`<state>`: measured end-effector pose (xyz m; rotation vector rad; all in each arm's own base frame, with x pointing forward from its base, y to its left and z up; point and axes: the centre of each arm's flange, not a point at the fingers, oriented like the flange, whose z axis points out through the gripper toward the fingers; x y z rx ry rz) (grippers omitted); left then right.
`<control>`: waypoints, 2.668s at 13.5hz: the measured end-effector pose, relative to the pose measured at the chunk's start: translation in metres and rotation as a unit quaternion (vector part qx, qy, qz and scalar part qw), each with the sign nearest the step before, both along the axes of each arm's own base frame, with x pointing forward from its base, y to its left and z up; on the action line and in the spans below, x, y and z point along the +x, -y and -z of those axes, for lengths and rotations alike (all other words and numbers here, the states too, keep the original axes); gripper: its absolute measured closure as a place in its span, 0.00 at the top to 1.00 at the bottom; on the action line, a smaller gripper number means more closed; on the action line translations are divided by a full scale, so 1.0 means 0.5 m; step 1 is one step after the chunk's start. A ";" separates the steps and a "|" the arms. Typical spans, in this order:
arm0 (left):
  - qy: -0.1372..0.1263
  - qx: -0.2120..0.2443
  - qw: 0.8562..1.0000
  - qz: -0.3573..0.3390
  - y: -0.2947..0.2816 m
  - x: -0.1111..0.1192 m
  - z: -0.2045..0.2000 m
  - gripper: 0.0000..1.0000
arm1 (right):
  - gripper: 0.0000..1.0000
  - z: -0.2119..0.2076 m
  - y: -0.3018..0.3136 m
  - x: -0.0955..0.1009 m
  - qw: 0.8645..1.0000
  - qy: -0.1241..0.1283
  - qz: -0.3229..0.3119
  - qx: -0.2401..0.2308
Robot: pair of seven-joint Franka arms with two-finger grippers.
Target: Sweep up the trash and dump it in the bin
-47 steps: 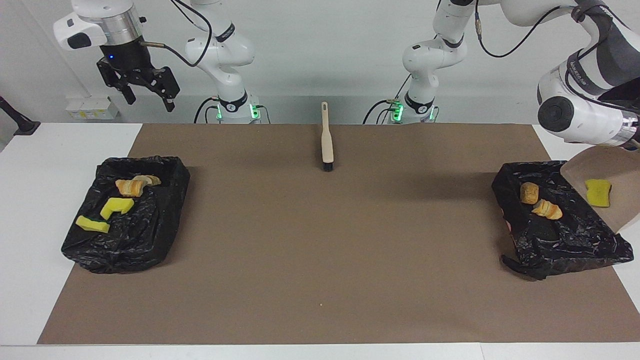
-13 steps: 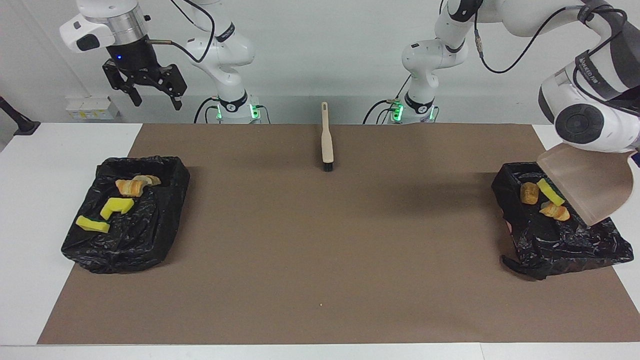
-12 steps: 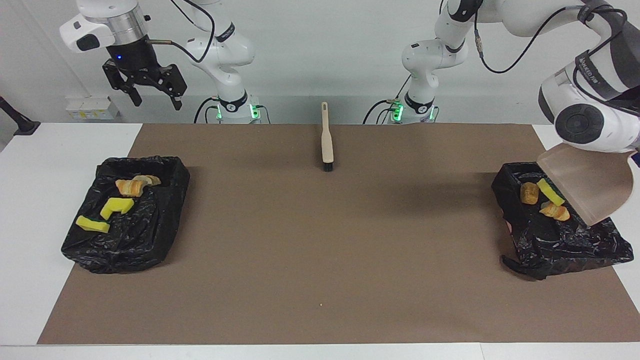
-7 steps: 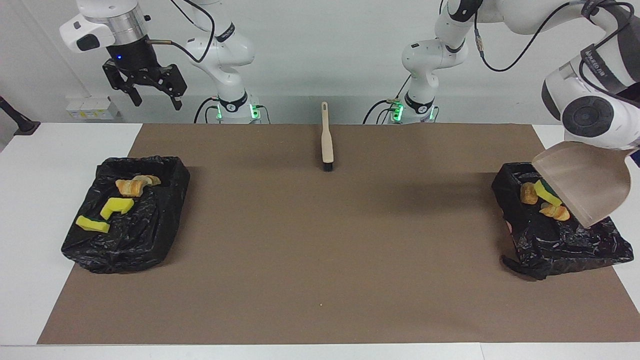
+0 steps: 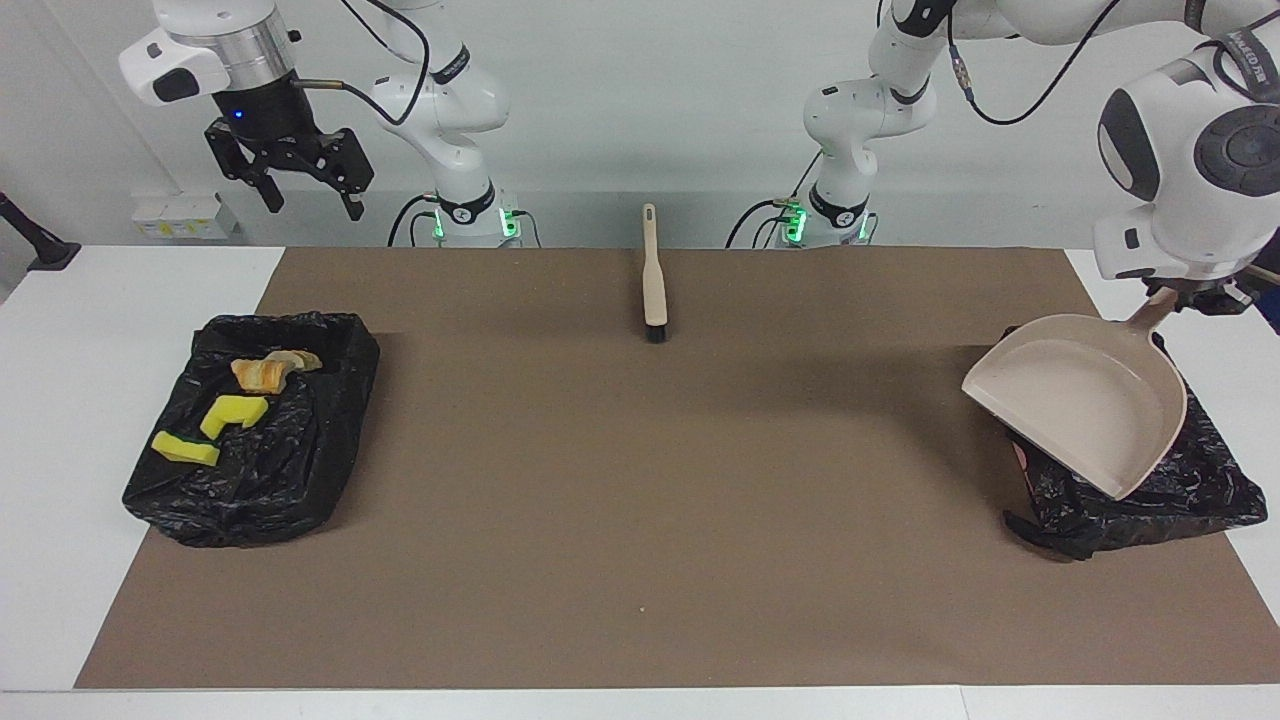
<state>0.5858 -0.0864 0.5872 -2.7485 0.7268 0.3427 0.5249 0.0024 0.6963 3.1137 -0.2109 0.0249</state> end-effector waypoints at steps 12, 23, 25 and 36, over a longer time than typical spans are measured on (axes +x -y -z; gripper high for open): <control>0.115 -0.086 0.964 -0.223 0.496 -0.078 0.178 0.31 | 1.00 0.000 0.000 0.000 1.000 0.000 0.000 0.000; 0.088 -0.165 0.959 -0.211 0.702 -0.176 0.382 0.31 | 1.00 0.000 0.000 0.000 1.000 0.000 0.000 0.000; 0.081 -0.160 0.963 -0.200 0.724 -0.204 0.418 0.31 | 1.00 0.000 0.000 0.000 1.000 0.000 0.000 0.000; 0.125 -0.190 0.944 -0.238 0.662 -0.148 0.359 1.00 | 1.00 0.000 0.000 0.000 1.000 0.000 0.000 0.000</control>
